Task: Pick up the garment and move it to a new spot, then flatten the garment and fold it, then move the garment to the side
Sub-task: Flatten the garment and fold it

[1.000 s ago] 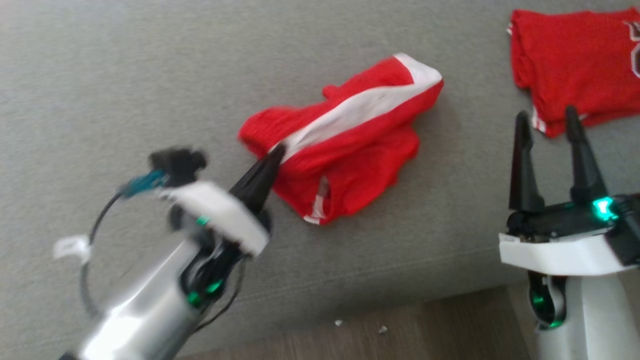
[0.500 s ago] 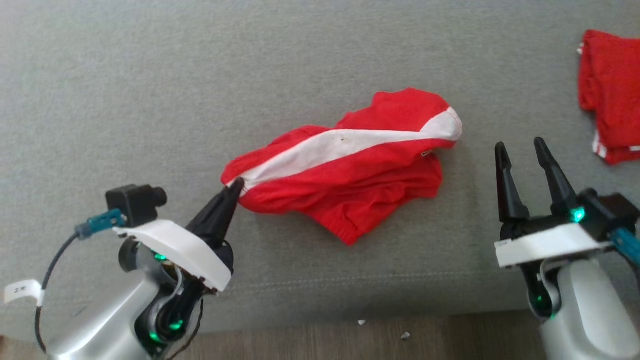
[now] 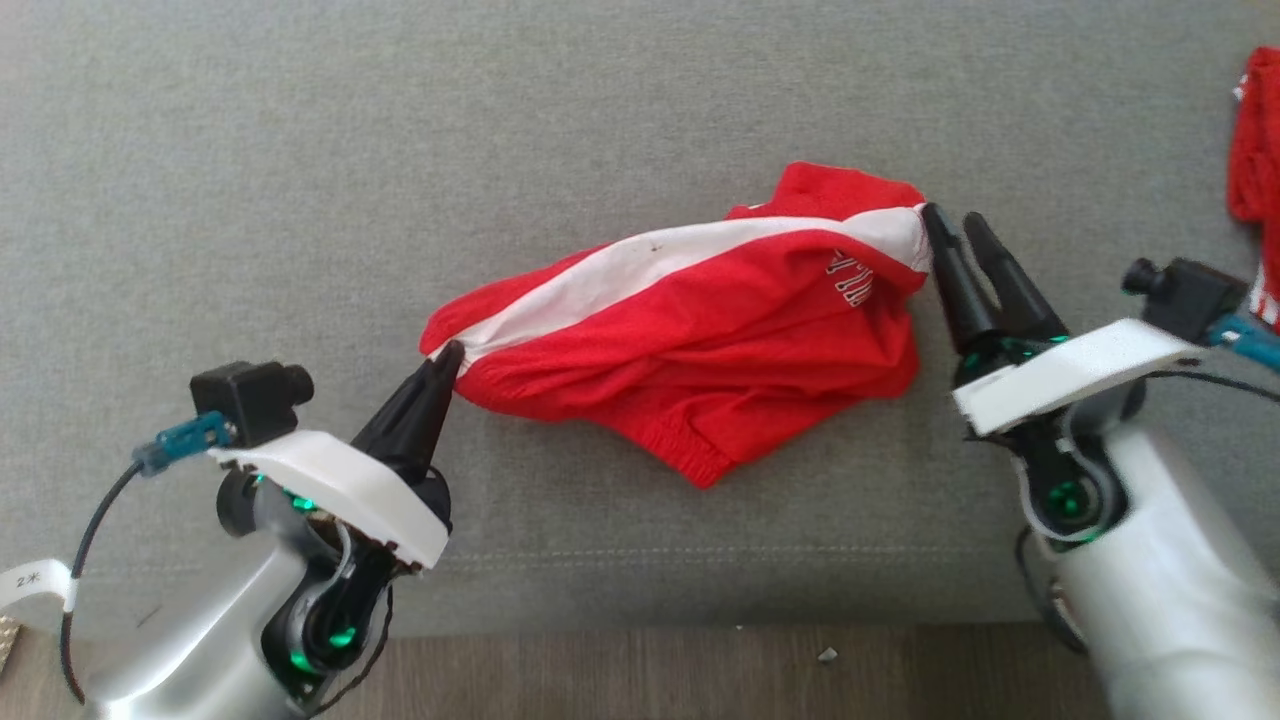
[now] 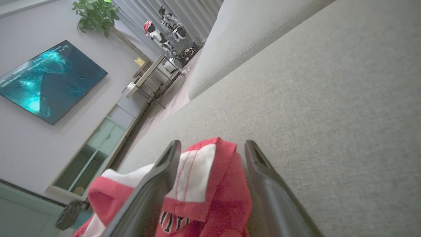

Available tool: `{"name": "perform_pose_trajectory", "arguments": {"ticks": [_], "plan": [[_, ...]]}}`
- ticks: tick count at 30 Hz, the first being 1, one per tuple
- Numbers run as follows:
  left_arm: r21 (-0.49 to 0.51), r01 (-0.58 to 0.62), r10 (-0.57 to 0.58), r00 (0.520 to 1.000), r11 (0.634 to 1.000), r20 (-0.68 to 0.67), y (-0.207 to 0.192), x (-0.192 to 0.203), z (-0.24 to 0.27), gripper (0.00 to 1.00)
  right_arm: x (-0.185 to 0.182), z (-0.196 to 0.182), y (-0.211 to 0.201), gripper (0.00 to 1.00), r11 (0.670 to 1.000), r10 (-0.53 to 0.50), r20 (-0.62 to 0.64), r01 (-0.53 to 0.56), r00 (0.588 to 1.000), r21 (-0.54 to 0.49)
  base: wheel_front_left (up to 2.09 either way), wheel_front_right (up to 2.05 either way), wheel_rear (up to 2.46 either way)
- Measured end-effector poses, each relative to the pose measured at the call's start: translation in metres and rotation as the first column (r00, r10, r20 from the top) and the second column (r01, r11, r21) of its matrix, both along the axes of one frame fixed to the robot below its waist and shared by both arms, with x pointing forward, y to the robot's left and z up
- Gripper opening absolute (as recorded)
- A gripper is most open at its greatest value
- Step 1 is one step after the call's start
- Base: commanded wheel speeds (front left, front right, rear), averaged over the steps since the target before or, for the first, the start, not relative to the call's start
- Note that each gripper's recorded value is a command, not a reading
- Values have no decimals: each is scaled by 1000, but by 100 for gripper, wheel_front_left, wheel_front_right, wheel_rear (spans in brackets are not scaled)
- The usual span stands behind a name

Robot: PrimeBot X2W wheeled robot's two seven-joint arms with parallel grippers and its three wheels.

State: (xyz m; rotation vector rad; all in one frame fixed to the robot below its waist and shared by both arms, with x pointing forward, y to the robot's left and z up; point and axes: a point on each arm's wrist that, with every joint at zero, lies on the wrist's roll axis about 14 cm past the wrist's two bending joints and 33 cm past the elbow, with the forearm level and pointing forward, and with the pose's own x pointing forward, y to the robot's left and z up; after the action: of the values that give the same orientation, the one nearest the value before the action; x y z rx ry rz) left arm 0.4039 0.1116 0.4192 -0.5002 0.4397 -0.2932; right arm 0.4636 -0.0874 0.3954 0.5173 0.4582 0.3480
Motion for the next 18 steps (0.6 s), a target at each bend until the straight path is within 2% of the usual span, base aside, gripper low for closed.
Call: {"name": "perform_pose_trajectory", "arguments": {"ticks": [3,4,5,6,7,9,10,12,13,18], "plan": [[11,-11,11,1000,1000,-2,5,1,-2,0,-3,-6,-4,100,999,28,-72,-25,997,44,0,0,0],[12,-15,15,1000,1000,1,6,1,-2,0,-3,-3,-2,88,998,32,-71,-27,997,63,0,0,0],[14,-17,17,1000,1000,3,6,2,-2,0,-3,0,1,65,996,38,-73,-32,997,86,0,0,0],[14,-17,17,1000,1000,3,6,2,-3,0,-4,2,4,51,993,42,-80,-33,996,111,0,0,0],[14,-14,13,1000,1000,5,6,3,-2,0,-6,3,7,45,991,48,-87,-37,995,131,0,0,0],[13,-11,11,1000,1000,5,5,3,-2,0,-8,4,9,42,988,57,-96,-43,994,146,0,0,0],[13,-11,11,1000,1000,6,5,3,-2,0,-10,4,11,35,987,65,-101,-49,993,153,0,0,0],[14,-10,10,1000,1000,5,5,3,-3,0,-14,2,14,6,982,72,-126,-48,989,181,0,0,0],[14,-10,10,1000,1000,5,5,3,-3,0,-16,1,16,0,980,83,-141,-55,987,190,0,0,0],[17,-16,16,1000,1000,2,6,3,-6,0,-13,5,21,0,977,109,-135,-82,985,196,0,0,0]]}}
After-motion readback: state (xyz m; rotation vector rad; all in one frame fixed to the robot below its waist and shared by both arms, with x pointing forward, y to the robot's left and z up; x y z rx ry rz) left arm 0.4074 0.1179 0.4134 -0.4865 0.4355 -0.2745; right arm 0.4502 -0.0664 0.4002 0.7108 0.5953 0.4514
